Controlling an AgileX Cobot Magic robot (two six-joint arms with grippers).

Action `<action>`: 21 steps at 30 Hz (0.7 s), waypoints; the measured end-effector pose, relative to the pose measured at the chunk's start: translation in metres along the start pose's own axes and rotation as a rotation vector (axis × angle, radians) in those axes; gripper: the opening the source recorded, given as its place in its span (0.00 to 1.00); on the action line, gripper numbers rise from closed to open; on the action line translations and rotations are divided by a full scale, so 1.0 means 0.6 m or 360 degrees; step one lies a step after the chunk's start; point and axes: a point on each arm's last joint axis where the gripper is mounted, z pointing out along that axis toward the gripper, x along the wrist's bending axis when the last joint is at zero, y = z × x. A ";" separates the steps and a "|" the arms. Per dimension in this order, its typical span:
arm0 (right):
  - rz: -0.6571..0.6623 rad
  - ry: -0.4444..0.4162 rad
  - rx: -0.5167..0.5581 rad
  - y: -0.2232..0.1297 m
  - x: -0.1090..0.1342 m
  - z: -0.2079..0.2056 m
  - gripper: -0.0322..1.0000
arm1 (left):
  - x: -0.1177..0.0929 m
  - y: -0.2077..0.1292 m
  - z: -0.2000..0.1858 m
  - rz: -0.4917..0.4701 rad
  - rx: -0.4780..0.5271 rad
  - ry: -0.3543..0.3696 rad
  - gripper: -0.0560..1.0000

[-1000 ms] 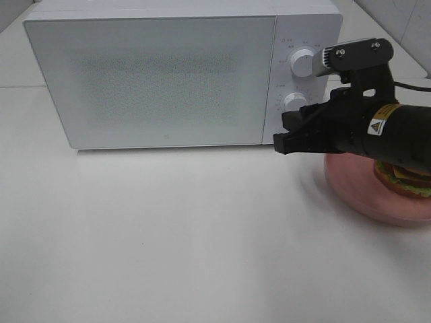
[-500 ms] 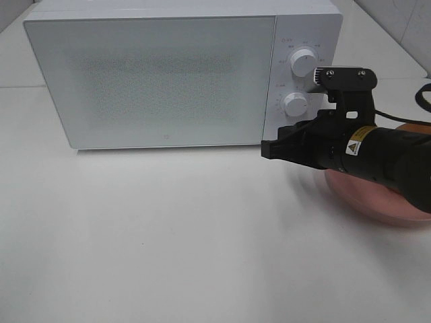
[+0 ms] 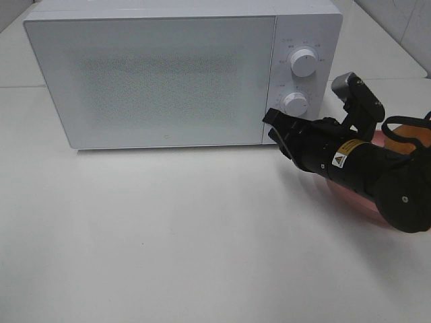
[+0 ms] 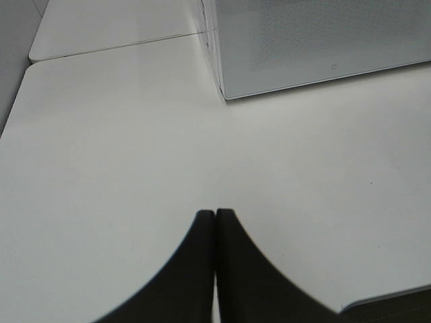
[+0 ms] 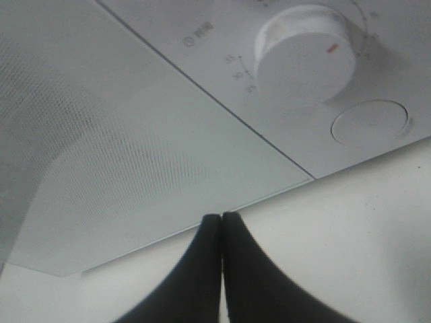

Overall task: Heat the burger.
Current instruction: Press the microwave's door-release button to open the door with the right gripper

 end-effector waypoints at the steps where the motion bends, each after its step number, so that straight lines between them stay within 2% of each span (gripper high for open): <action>1: 0.0000 0.0000 0.0000 0.000 0.000 0.000 0.03 | 0.000 0.000 0.000 0.0000 0.0000 0.0000 0.05; 2: 0.0123 -0.0012 -0.0006 -0.003 -0.005 0.003 0.03 | 0.000 0.000 0.000 0.0000 0.0000 0.0000 0.05; 3: 0.0123 -0.0012 -0.0006 -0.003 -0.005 0.003 0.03 | 0.000 0.000 0.000 0.0000 0.0000 0.0000 0.05; 4: 0.0236 -0.0030 -0.0012 -0.005 -0.008 0.004 0.03 | 0.000 0.000 0.000 0.0000 0.0000 0.0000 0.05; 5: 0.0236 -0.0030 -0.0012 -0.005 -0.008 0.004 0.03 | 0.000 0.000 0.000 0.0000 0.0000 0.0000 0.05; 6: 0.0329 -0.0053 -0.0035 -0.004 -0.011 0.005 0.03 | 0.000 0.000 0.000 0.0000 0.0000 0.0000 0.05; 15: 0.0609 -0.0072 -0.0108 0.005 -0.013 0.007 0.03 | 0.000 0.000 0.000 0.0000 0.0000 0.0000 0.05; 21: 0.0721 -0.0072 -0.0127 0.007 -0.013 0.009 0.03 | 0.000 0.000 0.000 0.0000 0.0000 0.0000 0.05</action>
